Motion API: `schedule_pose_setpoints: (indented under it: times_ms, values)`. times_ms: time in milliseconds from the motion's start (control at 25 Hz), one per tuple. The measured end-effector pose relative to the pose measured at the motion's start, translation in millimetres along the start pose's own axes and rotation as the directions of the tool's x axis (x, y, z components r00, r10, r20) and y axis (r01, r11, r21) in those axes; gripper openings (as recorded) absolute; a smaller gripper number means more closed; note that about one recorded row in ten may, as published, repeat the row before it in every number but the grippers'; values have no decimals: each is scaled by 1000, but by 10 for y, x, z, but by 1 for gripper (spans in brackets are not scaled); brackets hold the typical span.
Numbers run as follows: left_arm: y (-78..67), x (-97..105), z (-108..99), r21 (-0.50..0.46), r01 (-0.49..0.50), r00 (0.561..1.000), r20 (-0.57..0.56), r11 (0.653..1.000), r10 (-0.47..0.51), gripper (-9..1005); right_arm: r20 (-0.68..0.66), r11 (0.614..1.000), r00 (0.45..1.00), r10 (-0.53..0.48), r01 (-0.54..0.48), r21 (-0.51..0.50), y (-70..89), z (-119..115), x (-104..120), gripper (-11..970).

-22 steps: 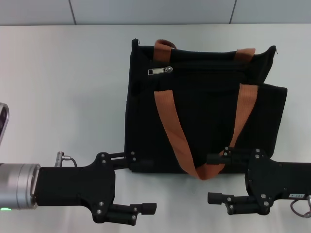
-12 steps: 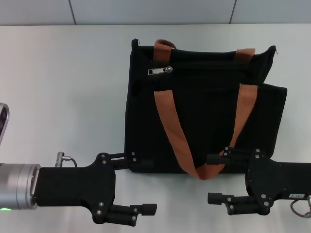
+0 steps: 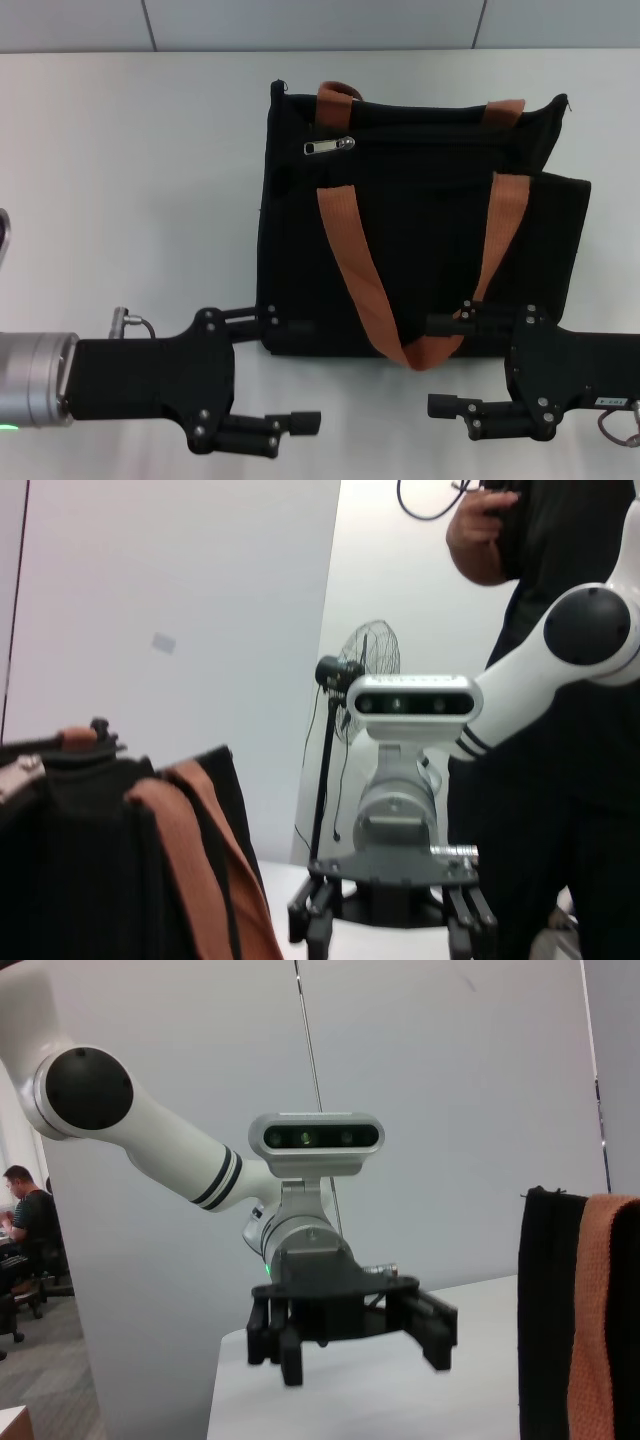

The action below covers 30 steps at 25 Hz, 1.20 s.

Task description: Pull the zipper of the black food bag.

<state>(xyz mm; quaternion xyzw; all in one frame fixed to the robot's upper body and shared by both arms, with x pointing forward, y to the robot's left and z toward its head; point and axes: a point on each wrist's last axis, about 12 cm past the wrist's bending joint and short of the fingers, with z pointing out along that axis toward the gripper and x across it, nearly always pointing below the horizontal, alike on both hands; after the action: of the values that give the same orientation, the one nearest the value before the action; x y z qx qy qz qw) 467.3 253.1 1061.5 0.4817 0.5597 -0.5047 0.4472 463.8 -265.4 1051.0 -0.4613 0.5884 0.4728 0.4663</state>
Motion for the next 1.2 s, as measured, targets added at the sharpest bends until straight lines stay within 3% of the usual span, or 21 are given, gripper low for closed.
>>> schedule_pose_setpoints:
  times_ms: [160, 320, 560, 600, 760, 880, 1040, 1200]
  values:
    - [10, -30, -28, -22, -9, 999, 30, 1000, 10, 812, 1, 1000, 1000, 0, 0, 2, -1, -1, -1, 753]
    - [56, -173, -103, -89, -50, 986, 154, 995, 63, 812, 1, 1000, 1000, 2, -2, 2, -1, 0, -1, 753]
    - [156, -261, -167, -222, -65, 964, 239, 973, 119, 812, 5, 1000, 1000, 4, -4, 0, 0, -6, -7, 752]
    - [229, -277, -205, -281, -38, 962, 248, 959, 111, 812, 9, 1000, 1000, 3, -3, -2, 3, -11, -13, 752]
    - [389, -277, -280, -373, 17, 974, 217, 928, 69, 812, 10, 1000, 1000, 5, -5, -1, 8, -21, -11, 752]
    - [585, -245, -365, -480, 37, 990, 138, 876, 34, 811, 15, 1000, 1000, 9, -9, -2, 23, -30, -7, 751]
    - [630, -238, -338, -484, 26, 994, 106, 875, 29, 811, 17, 1000, 1000, 9, -9, -3, 25, -41, -12, 751]
    - [648, -231, -242, -440, 1, 998, 57, 898, 27, 811, 18, 1000, 1000, 10, -10, -3, 25, -44, -14, 751]
